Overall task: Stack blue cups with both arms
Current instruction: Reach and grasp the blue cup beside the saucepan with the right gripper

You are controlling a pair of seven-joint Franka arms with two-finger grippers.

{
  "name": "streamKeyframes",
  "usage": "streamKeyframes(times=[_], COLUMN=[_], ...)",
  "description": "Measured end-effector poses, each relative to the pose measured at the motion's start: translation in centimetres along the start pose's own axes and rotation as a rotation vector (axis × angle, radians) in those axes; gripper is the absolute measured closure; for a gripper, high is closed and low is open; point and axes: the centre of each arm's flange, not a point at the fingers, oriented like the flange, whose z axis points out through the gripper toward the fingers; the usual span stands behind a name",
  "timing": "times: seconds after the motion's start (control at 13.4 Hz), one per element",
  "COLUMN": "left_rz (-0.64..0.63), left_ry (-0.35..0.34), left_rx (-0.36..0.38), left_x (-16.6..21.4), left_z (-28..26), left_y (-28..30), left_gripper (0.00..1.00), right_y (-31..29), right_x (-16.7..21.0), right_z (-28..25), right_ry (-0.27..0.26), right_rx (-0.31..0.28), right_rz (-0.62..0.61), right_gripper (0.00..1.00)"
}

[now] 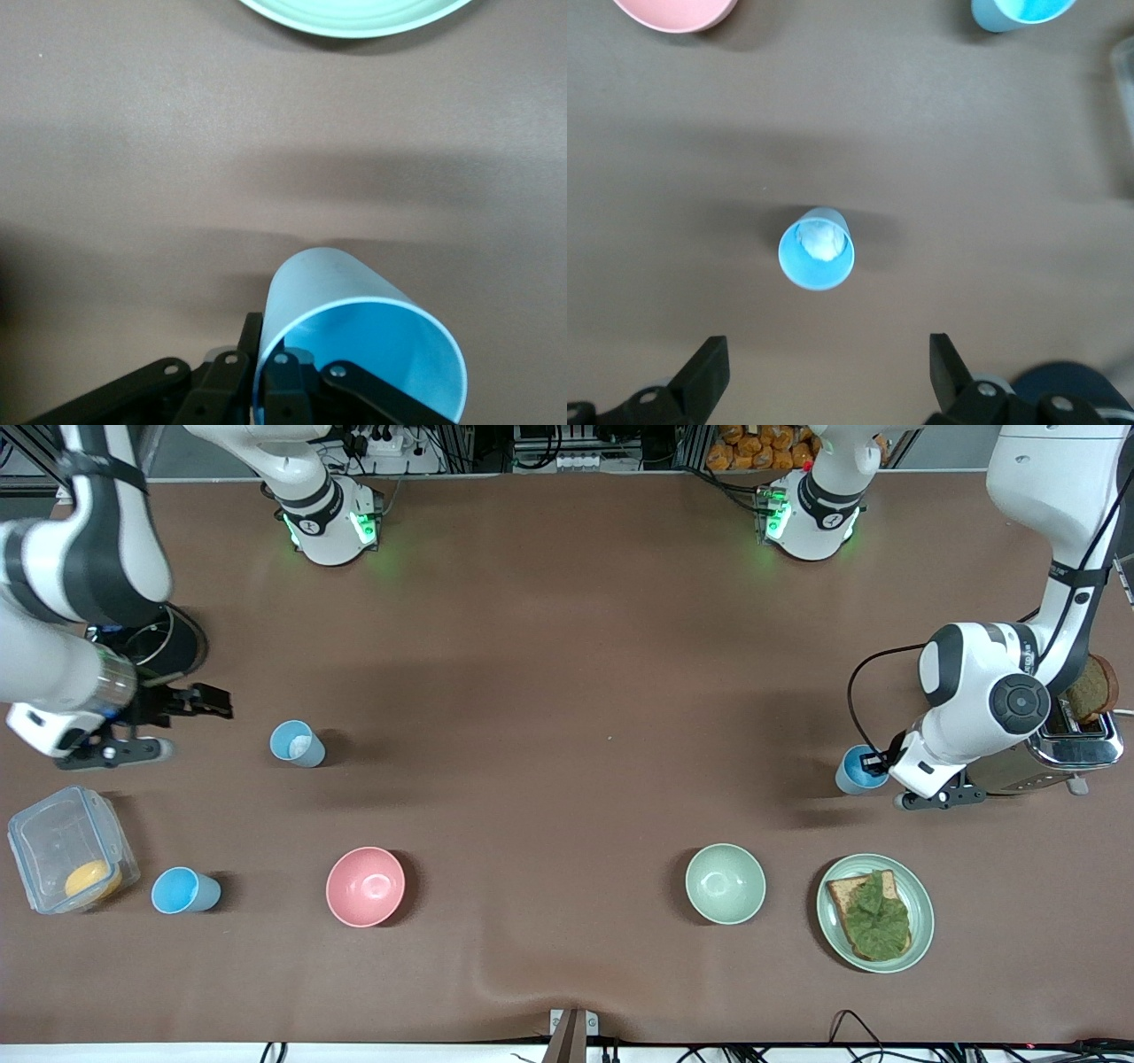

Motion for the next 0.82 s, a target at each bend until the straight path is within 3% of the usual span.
streamKeyframes(times=[0.15,0.3,0.82], left_rz=[0.006,0.009,-0.013], left_ry=[-0.009,-0.015,-0.053], left_rx=[0.000,0.000,-0.010], left_x=[0.2,0.3,0.3], left_z=[-0.5,-0.8,-1.1], left_y=[0.4,0.7,0.7], left_gripper=[0.97,0.97,0.97], right_y=[-0.3,-0.4,1.3], right_x=[-0.4,-1.5,-1.8], right_z=[4.8,8.2,14.6], right_ry=[0.028,0.018,0.061], right_rx=[-0.004,-0.003,-0.008], right_rz=[-0.004,-0.002,0.031], right_gripper=[0.00,0.00,0.00])
